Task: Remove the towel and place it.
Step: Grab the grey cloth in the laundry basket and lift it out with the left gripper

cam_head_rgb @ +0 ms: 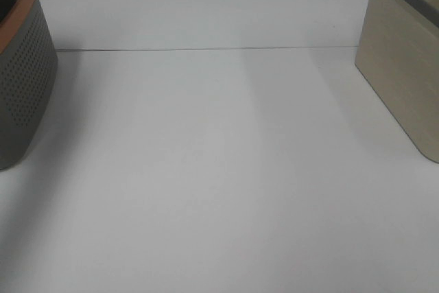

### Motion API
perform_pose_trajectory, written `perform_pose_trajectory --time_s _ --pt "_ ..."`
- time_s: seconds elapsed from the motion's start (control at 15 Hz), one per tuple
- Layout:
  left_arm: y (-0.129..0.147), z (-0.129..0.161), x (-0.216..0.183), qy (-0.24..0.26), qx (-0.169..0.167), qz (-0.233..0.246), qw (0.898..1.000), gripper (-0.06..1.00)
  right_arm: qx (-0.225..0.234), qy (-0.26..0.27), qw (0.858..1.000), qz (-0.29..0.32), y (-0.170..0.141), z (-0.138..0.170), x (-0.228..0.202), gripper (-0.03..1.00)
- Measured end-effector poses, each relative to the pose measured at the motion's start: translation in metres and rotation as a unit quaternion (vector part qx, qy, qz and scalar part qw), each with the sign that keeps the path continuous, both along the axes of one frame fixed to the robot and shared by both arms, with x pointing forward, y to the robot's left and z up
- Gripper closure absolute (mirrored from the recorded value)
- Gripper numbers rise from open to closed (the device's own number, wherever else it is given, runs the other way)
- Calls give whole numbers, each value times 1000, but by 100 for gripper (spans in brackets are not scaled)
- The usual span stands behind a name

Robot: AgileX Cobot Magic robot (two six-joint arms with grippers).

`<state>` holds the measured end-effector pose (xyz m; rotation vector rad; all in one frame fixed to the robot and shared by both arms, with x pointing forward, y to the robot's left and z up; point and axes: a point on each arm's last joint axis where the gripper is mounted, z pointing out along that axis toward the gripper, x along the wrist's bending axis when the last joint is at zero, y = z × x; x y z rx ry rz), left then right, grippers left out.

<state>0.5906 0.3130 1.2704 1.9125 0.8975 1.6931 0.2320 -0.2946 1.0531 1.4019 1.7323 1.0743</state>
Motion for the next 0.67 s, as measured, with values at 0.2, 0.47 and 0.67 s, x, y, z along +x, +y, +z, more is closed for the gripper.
perform_pose_trajectory --time_s 0.2,0.47,0.67 --pt "-42 54 -19 -110 -3 -67 992 94 0 0 1000 0 0 0 0 20" --pt "-76 76 -17 -173 -12 -118 978 94 0 0 1000 0 0 0 0 20" --pt "-105 70 5 -174 -16 -149 973 94 0 0 1000 0 0 0 0 20"
